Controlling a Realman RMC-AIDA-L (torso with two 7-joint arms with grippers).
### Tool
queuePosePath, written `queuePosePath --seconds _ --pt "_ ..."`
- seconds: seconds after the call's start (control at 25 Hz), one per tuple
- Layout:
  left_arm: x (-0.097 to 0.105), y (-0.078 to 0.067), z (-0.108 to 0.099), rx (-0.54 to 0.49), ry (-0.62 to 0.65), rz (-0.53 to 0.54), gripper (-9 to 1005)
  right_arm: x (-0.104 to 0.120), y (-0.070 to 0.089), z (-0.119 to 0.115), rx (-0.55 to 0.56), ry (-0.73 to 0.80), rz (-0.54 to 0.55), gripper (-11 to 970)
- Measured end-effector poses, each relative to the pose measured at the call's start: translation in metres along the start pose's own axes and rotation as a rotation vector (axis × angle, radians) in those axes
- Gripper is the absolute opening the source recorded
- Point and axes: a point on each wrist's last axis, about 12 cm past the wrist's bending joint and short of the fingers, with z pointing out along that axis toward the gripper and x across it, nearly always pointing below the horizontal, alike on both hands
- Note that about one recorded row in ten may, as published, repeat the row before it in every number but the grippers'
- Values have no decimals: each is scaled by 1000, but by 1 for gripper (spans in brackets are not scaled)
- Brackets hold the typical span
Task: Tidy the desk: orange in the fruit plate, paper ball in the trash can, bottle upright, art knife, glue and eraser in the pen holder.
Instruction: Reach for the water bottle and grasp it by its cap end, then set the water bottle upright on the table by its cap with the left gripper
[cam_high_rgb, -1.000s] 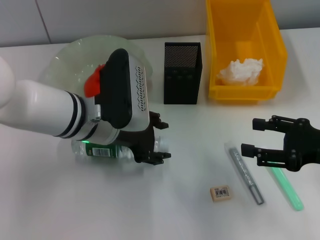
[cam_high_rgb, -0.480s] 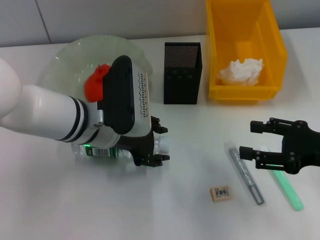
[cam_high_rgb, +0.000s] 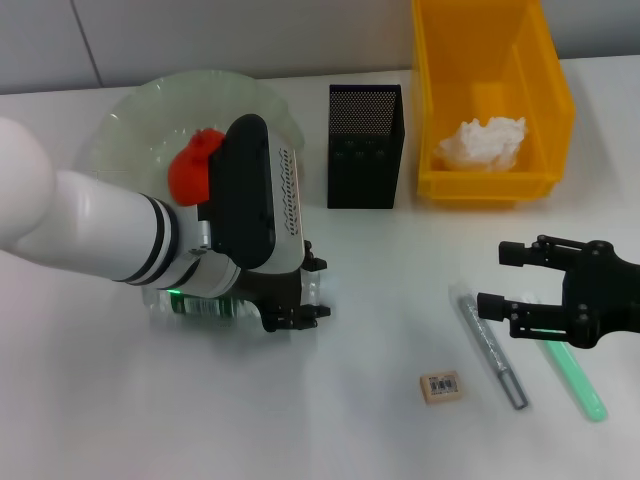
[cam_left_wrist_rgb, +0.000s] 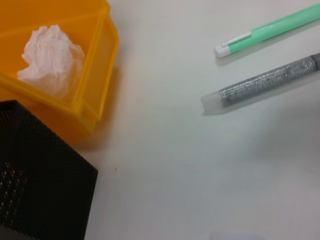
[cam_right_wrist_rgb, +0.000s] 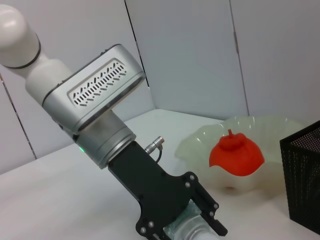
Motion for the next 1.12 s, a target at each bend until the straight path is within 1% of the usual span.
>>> queuePosePath --seconds 0.24,0.48,0.72,0.88,1.12 --pt "-2 0 0 -3 2 0 459 -1 0 1 -5 -1 0 785" --pt "-3 2 0 -15 -3 2 440 0 0 2 -8 -2 4 785" --pt "-8 3 -3 -28 -20 6 442 0 -1 2 -7 -4 4 785" --pt "-11 5 -6 -41 -34 -16 443 -1 -1 1 -4 -6 4 785" --pt "-10 4 -10 -52 -41 -37 445 -1 -2 0 1 -8 5 785"
